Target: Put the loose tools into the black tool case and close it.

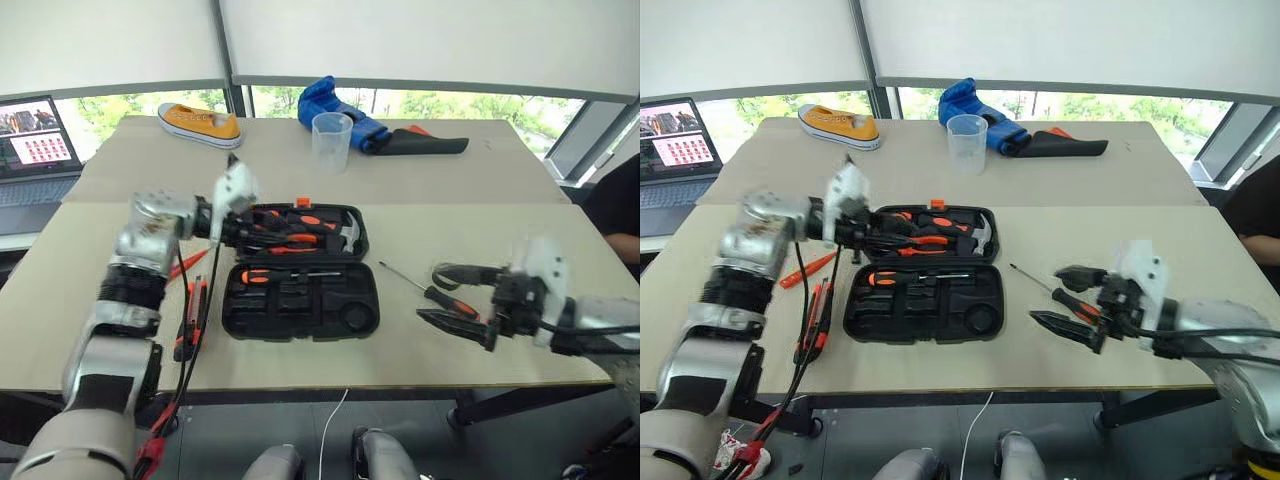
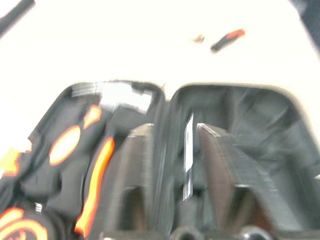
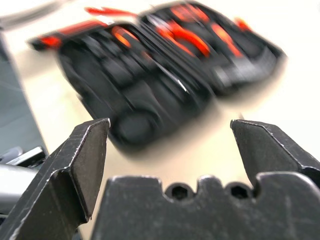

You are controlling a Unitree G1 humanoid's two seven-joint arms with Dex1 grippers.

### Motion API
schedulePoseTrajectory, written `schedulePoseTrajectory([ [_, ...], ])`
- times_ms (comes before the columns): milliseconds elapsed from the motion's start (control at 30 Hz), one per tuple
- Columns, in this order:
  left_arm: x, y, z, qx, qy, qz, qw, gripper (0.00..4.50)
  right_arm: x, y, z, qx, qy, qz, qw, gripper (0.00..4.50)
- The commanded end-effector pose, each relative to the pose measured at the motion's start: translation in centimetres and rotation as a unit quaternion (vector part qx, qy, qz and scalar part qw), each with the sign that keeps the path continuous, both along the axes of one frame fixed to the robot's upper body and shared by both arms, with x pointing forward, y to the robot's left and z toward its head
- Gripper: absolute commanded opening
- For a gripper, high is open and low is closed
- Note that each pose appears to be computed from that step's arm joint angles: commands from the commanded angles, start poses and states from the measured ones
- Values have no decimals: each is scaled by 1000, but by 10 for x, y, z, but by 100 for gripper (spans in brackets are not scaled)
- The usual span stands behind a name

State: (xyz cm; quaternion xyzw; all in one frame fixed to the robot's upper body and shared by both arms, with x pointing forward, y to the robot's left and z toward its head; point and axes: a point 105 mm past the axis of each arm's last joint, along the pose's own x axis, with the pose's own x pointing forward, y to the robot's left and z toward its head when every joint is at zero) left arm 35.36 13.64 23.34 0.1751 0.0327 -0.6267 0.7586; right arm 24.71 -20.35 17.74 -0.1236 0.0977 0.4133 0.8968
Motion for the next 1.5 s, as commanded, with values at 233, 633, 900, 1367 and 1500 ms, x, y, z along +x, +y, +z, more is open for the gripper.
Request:
schedulePoseTrajectory([
  [233, -76, -35, 16, -50, 29, -101, 993, 445, -6, -58, -22, -43, 16, -103, 994, 450],
  [633, -80, -34, -2, -7, 21, -94, 995, 445, 60, -36, -60, -78, 28, -81, 993, 450],
  [900, -82, -31, -10, 12, 11, -85, 996, 450, 73, -24, -72, -76, 33, -70, 994, 264],
  [1367, -76, 13, -15, 40, 17, -16, 999, 450, 53, 42, 13, -86, -65, 131, 986, 104],
  [1500, -78, 27, -12, 40, 20, 4, 999, 450, 65, 84, 11, -128, -87, 211, 965, 104],
])
